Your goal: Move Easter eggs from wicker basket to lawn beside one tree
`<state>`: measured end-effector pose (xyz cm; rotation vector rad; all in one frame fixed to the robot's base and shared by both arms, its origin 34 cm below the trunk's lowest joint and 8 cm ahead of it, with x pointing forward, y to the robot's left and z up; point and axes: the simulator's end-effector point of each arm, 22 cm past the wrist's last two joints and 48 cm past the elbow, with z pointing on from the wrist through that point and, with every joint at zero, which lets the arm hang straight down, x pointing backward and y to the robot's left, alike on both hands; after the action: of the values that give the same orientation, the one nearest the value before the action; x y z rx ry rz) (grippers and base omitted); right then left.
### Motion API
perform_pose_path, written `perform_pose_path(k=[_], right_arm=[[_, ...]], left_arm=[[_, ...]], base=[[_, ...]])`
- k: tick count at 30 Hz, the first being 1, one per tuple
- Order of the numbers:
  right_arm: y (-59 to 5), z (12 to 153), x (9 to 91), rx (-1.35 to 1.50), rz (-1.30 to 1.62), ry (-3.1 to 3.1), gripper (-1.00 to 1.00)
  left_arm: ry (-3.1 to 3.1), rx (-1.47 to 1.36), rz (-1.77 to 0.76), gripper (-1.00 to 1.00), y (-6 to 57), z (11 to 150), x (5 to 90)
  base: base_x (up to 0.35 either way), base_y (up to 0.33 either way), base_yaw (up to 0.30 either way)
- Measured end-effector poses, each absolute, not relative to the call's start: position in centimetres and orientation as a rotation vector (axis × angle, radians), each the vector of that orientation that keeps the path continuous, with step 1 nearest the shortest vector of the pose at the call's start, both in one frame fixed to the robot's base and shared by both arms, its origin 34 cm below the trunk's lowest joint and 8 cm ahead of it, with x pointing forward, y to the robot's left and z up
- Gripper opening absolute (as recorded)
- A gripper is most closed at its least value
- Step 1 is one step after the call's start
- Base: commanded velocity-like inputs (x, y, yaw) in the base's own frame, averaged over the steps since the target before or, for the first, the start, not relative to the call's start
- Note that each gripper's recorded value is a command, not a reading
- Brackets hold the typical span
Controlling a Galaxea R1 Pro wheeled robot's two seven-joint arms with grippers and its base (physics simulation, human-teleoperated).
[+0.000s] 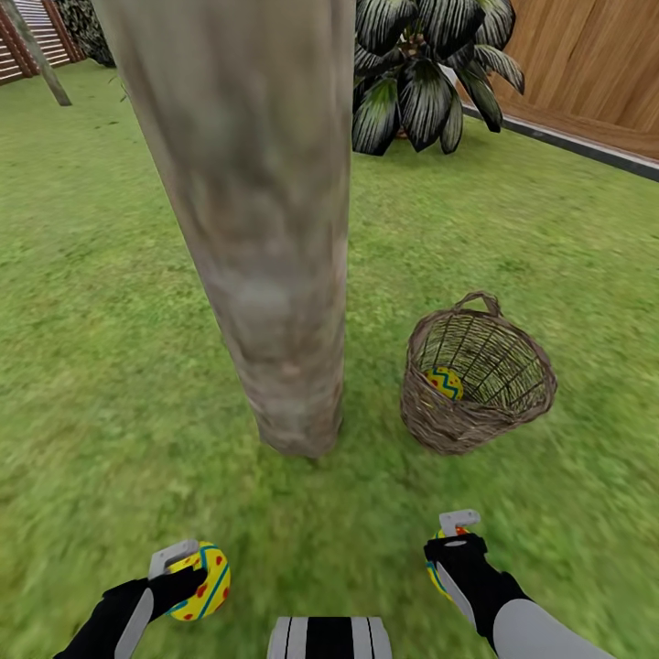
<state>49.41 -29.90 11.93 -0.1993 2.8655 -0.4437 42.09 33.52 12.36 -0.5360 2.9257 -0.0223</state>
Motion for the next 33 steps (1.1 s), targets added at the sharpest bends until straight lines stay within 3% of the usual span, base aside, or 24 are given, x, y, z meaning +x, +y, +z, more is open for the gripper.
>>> perform_pose_path(k=[20,33], right_arm=[[-30.0,13.8,50.1,-0.149,-0.429,2.842,1.0],[-30.0,16.1,51.9,-0.137,-0.427,2.793,1.0]], left_arm=[[2.881,-0.521,-0.046,1.0,33.1,14.4,44.0],[2.829,-0.511,-0.067,1.0,32.9,16.4,45.8]], base=[[0.0,0.0,0.0],[-0.31,0.0,0.0]])
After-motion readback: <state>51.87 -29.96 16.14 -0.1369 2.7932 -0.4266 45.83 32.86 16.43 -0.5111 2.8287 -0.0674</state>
